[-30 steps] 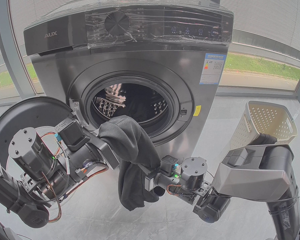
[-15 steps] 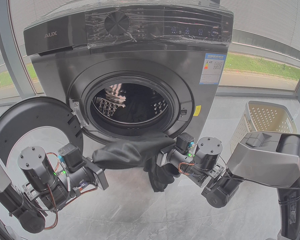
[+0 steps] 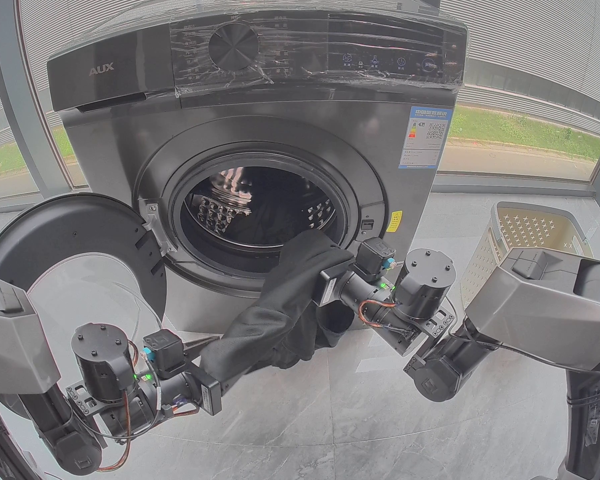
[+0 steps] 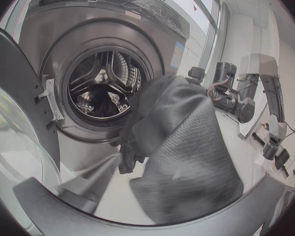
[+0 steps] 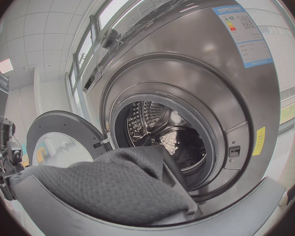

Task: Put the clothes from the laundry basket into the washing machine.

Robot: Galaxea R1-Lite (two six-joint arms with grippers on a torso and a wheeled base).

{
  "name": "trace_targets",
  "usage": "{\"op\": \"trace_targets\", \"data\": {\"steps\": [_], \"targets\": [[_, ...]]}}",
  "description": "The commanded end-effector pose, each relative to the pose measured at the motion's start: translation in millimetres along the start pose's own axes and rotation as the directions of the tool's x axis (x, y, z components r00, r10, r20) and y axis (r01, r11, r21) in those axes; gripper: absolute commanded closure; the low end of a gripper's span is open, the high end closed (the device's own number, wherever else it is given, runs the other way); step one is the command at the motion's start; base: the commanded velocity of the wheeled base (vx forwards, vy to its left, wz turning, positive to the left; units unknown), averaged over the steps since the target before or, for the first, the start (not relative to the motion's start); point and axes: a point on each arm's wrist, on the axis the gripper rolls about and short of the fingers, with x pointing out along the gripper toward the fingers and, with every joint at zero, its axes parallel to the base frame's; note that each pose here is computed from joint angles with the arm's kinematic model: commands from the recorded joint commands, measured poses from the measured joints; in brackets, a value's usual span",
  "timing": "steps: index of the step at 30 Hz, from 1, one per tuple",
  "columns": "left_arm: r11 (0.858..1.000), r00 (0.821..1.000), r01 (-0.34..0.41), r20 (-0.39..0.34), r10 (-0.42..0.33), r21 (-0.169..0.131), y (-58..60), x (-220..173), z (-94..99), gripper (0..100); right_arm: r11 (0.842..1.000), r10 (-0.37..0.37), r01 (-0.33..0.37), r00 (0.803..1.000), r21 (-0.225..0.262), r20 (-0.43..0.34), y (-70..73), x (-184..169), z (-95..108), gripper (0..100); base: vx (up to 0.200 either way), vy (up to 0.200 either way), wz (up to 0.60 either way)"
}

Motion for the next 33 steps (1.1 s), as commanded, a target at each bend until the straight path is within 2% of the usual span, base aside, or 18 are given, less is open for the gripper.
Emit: {"op": "trace_targets", "data": {"steps": [1,4,6,8,11,14,16,19,21,29,33], "targets": [[0.999,0.996,0.036,-0.084,-0.036,-0.003,-3.2,-15.0,-15.0,0,1.000,-0.025,0.025,0.999,-0.007,0.022,-11.5,1.8,6.6,100,0.000,0.000,0.00],[0.996,0.988,0.085,-0.133,-0.085,-0.002,-5.5,-19.2,-22.9,0,0.999,-0.039,0.039,0.999,-0.010,0.033,-17.6,3.3,9.1,100,0.000,0.000,0.00],[0.997,0.987,0.078,-0.138,-0.077,-0.005,-4.1,-18.6,-24.0,0,0.999,-0.043,0.043,0.998,-0.010,0.035,-19.5,3.0,9.9,100,0.000,0.000,0.00],[0.997,0.990,0.072,-0.121,-0.072,-0.004,-2.6,-15.5,-21.5,0,0.999,-0.041,0.042,0.998,-0.010,0.036,-18.7,1.7,10.8,100,0.000,0.000,0.00],[0.997,0.996,0.073,-0.041,-0.073,-0.004,-0.9,-6.3,-7.3,0,1.000,-0.025,0.026,0.998,-0.008,0.053,-12.4,1.6,19.1,100,0.000,0.000,0.00],[0.996,0.994,0.089,0.058,-0.088,0.001,-3.0,9.3,11.2,0,1.000,0.009,-0.009,0.998,-0.002,0.062,3.1,0.1,24.7,100,0.000,0.000,0.00],[0.995,0.992,0.095,0.078,-0.095,0.005,-4.3,14.8,14.8,0,1.000,0.028,-0.028,0.998,0.001,0.060,11.3,-0.8,24.4,100,0.000,0.000,0.00],[0.994,0.990,0.107,0.089,-0.108,0.013,-7.8,37.4,14.2,0,0.997,0.074,-0.075,0.996,0.011,0.057,31.7,-5.7,27.8,100,0.000,0.000,0.00],[0.995,0.991,0.102,0.089,-0.103,0.013,-6.4,48.7,12.0,0,0.996,0.090,-0.091,0.995,0.014,0.052,38.4,-8.1,27.4,100,0.000,0.000,0.00],[0.996,0.992,0.084,0.093,-0.085,0.013,0.6,85.2,2.7,0,0.990,0.139,-0.141,0.989,0.026,0.055,58.8,-14.3,32.0,100,0.000,0.000,0.00],[1.000,0.995,0.022,0.101,-0.023,0.009,11.1,100.0,-1.6,0,0.986,0.159,-0.161,0.986,0.032,0.049,67.1,-16.9,30.8,100,0.000,0.000,0.00]]}}
